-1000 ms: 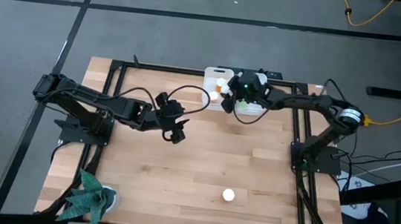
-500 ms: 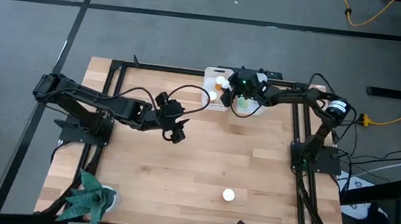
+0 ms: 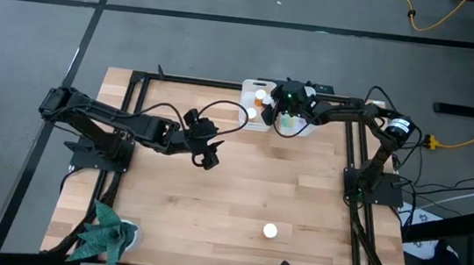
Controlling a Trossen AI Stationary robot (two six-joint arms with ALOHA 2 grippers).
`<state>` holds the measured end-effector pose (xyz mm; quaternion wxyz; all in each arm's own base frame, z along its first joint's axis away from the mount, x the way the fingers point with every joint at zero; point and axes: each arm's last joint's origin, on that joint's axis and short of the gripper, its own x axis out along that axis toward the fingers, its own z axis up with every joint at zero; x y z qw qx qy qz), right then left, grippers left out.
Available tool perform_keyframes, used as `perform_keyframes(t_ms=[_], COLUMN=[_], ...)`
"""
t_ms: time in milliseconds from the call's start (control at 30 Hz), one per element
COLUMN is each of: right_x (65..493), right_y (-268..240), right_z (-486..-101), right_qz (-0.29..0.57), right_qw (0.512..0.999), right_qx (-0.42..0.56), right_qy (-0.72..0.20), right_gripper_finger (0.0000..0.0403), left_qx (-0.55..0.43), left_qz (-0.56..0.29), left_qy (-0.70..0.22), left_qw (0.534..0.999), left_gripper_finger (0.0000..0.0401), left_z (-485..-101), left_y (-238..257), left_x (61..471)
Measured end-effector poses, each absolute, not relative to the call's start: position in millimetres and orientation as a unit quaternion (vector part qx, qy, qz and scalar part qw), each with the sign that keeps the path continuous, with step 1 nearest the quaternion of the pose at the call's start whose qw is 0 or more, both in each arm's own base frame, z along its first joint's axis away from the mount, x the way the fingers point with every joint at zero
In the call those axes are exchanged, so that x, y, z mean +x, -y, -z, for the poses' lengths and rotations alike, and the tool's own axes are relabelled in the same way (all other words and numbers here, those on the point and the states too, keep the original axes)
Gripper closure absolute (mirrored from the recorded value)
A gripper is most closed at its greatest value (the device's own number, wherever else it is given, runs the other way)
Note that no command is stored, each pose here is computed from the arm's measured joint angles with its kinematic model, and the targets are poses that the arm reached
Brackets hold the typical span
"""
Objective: Pick and place medicine bottles into bin by pill shape (circle, oval)
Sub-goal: Put the large orange medicine pill bottle into the left white bin
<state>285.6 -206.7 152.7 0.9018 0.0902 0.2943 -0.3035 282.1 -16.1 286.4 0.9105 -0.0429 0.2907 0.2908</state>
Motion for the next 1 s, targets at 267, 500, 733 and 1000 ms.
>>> perform_keyframes(t_ms=[267, 500, 733, 1000], right_x=[285, 280, 272, 249], right_y=[205, 184, 113, 2], right_z=[-157, -193, -238, -268], right_qz=[0.291, 0.213, 0.131, 0.032], right_qw=[0.906, 0.929, 0.936, 0.933], right_qx=[0.095, 0.150, 0.137, 0.103], right_qy=[-0.293, -0.262, -0.297, -0.343], right_gripper_finger=[0.0125, 0.0126, 0.0127, 0.0127], left_qx=[-0.043, -0.042, -0.042, -0.042], left_qz=[-0.291, -0.291, -0.290, -0.291], left_qy=[-0.290, -0.291, -0.291, -0.292], left_qw=[0.911, 0.911, 0.911, 0.910], left_gripper_finger=[0.0202, 0.0202, 0.0202, 0.0202], left_z=[-287, -287, -287, -286], left_y=[16, 16, 16, 16], left_x=[282, 282, 282, 282])
